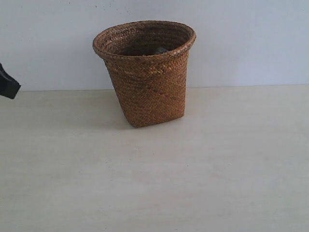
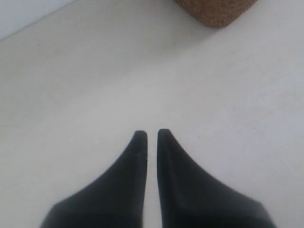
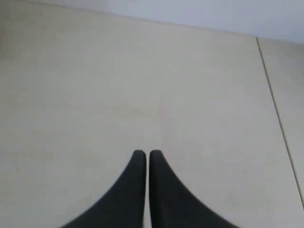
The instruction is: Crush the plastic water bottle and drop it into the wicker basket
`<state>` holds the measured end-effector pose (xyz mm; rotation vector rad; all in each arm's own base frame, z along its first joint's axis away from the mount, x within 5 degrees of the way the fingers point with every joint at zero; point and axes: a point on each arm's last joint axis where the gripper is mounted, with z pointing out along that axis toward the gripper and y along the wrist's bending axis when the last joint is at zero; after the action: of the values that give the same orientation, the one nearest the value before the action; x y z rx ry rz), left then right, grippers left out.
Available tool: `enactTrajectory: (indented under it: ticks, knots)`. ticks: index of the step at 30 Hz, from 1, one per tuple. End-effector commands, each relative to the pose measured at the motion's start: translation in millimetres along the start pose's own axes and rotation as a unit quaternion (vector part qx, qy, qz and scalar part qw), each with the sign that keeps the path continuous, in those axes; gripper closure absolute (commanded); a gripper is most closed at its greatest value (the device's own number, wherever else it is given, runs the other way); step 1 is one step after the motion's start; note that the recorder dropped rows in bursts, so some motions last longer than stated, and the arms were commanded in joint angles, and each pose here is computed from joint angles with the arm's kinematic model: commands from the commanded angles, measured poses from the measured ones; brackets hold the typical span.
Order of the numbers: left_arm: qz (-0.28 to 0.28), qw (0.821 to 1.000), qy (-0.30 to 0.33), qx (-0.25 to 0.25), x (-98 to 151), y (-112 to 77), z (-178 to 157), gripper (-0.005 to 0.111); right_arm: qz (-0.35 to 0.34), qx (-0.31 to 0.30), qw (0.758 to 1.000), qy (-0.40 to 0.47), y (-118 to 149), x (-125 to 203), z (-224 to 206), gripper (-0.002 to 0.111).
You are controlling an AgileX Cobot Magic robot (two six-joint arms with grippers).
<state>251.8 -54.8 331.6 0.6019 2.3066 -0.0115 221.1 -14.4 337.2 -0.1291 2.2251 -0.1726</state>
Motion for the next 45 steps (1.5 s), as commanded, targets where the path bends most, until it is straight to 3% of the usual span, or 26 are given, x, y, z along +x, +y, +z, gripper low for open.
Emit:
enactTrajectory:
  ticks: [1,12,23,27,31,38,45]
  knots:
    - [-0.028,0.997,-0.072,-0.021,21.2,-6.5,-17.6,0.102,0.011,0.006,0.997,-0.075,2.9,15.4,-27.3,0.108]
    - [-0.052,0.989,-0.133,-0.025,72.0,-25.2,-46.3,0.102,0.029,0.017,0.977,-0.208,12.8,67.9,-71.0,0.108]
    - [-0.143,0.953,-0.266,0.000,107.9,-43.1,-80.8,0.102,0.101,-0.005,0.945,-0.312,22.4,112.3,-106.7,0.108]
    - [-0.134,0.946,-0.296,-0.012,130.7,-49.0,-82.3,0.102,0.113,-0.009,0.930,-0.349,27.5,137.2,-107.9,0.108]
    - [-0.148,0.927,-0.344,-0.021,148.6,-52.9,-86.2,0.102,0.113,-0.003,0.909,-0.401,29.7,153.1,-115.0,0.108]
    - [-0.143,0.916,-0.372,-0.032,176.4,-60.0,-81.6,0.102,0.100,0.002,0.920,-0.379,32.4,164.7,-96.4,0.108]
    - [-0.155,0.913,-0.373,-0.055,197.5,-60.1,-55.5,0.102,0.084,0.015,0.925,-0.371,35.3,181.9,-71.9,0.108]
